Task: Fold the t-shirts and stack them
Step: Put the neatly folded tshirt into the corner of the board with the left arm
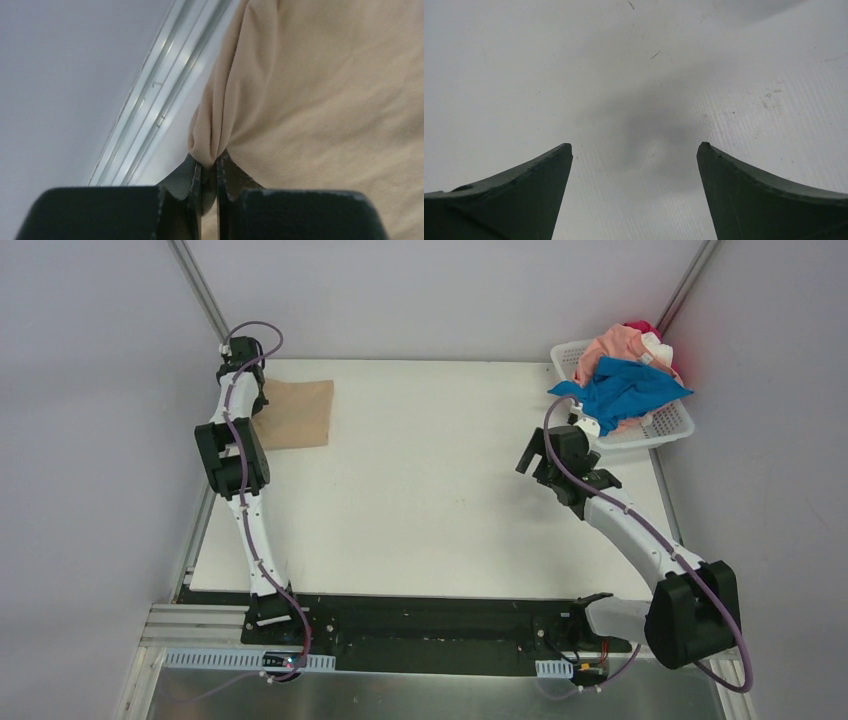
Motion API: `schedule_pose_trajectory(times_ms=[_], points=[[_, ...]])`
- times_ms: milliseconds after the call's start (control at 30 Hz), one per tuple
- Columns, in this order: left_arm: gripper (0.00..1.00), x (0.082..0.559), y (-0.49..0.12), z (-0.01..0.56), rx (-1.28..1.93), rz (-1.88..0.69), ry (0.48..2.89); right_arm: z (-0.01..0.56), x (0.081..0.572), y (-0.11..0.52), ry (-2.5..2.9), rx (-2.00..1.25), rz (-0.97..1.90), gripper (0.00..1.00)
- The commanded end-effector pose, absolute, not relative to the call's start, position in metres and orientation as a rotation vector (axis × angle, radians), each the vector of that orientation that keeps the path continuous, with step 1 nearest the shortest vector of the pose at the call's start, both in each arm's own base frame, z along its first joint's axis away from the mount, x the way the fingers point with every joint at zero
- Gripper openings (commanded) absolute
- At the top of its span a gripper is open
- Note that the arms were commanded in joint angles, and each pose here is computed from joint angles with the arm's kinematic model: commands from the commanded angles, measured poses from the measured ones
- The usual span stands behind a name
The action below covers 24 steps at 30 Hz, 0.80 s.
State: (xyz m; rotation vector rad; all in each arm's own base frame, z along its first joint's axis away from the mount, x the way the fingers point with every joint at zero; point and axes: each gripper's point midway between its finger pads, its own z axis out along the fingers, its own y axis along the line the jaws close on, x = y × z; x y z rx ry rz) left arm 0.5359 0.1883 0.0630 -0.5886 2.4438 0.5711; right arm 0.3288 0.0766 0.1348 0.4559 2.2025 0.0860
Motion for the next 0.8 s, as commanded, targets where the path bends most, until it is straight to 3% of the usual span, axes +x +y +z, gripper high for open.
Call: schedule_pose_trajectory(times_ms=[0, 333, 467, 500, 600, 733, 767], points=[[0.00, 0.568, 0.193, 0.088, -0.539, 0.528, 2.368, 0.150, 0.344, 0.069, 2.158, 0.450, 0.016, 0.99], [0.00, 0.588, 0.196, 0.073, -0.678, 0.384, 2.313, 0.152, 0.346, 0.065, 2.143, 0.454, -0.005, 0.99], [0.08, 0.588, 0.203, 0.076, -0.716, 0.420, 2.285, 0.153, 0.345, 0.066, 2.140, 0.453, 0.003, 0.99], [0.13, 0.586, 0.208, 0.079, -0.736, 0.458, 2.269, 0.153, 0.345, 0.066, 2.142, 0.452, 0.004, 1.00], [0.55, 0.579, 0.224, 0.101, -0.811, 0.570, 2.189, 0.151, 0.346, 0.068, 2.154, 0.449, 0.011, 0.99], [0.95, 0.578, 0.226, 0.155, -0.822, 0.559, 2.090, 0.154, 0.345, 0.073, 2.162, 0.461, 0.043, 0.99], [0.98, 0.578, 0.223, 0.170, -0.826, 0.537, 2.063, 0.155, 0.345, 0.073, 2.160, 0.462, 0.051, 0.99]])
